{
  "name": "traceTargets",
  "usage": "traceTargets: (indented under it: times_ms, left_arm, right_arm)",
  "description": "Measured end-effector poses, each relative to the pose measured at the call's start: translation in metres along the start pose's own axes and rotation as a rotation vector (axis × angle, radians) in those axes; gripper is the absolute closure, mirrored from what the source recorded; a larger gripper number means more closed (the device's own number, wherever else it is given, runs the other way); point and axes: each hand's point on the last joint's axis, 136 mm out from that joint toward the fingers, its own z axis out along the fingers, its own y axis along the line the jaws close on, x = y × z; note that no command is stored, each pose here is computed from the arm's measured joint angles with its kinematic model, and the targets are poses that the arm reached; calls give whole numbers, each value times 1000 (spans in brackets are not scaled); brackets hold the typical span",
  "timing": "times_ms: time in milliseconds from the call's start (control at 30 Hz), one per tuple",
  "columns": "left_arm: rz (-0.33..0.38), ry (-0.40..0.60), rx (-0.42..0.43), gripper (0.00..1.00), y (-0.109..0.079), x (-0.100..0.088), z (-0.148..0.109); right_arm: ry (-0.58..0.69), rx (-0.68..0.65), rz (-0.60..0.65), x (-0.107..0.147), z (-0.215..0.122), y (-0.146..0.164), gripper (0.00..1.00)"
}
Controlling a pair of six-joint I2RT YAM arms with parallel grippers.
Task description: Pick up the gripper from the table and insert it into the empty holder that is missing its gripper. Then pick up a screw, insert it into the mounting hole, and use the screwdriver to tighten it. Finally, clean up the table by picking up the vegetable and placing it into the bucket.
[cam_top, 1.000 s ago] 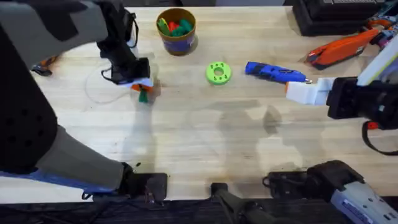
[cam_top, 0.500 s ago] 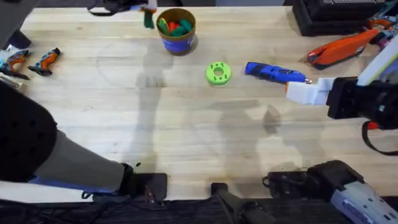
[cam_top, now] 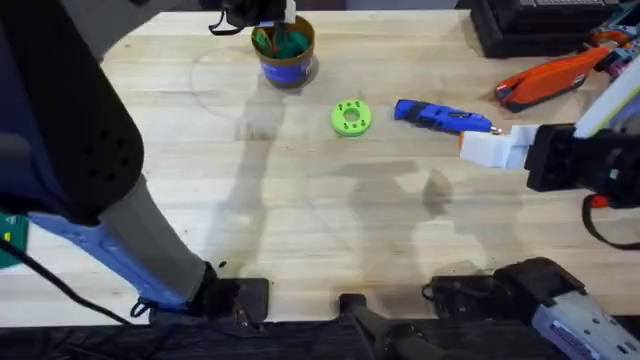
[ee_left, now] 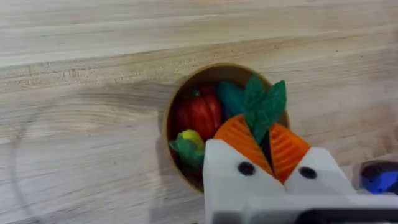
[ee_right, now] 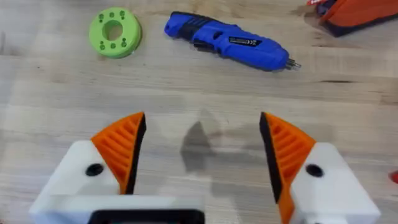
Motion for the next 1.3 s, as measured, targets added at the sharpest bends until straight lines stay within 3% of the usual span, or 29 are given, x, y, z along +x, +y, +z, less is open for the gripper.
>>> traceTargets:
  times_ms: [133, 333, 367, 500, 633, 800, 933, 1100, 1200, 1300]
  left_arm:
    - [-2, -11, -2, 988, 2, -3, -2]
    - [-1, -11, -4, 73, 3, -3, -2]
    - [-5, -3, -6, 33, 5, -1, -2]
    - [-28, 63, -23, 15, 12, 14, -7]
    - [-46, 110, -34, 15, 12, 24, -28]
    - [-11, 91, -31, 15, -1, 18, -81]
    - [26, 92, -29, 15, -13, 24, -133]
    - [42, 201, -68, 15, -14, 61, -178]
    - [41, 302, -101, 15, -9, 87, -189]
    - [64, 350, -119, 16, -6, 98, -191]
  right_arm:
    - [0, 0, 0, 0, 0, 0, 9]
    - [0, 0, 0, 0, 0, 0, 9]
    - [0, 0, 0, 0, 0, 0, 9]
    - [0, 0, 0, 0, 0, 0, 9]
    - [0, 0, 0, 0, 0, 0, 9]
    - [2, 0, 0, 1, 0, 0, 9]
    - [6, 1, 0, 2, 0, 0, 9]
    - [7, 2, 0, 2, 0, 0, 9]
    - [7, 1, 0, 2, 0, 0, 9]
    - [7, 2, 0, 2, 0, 0, 9]
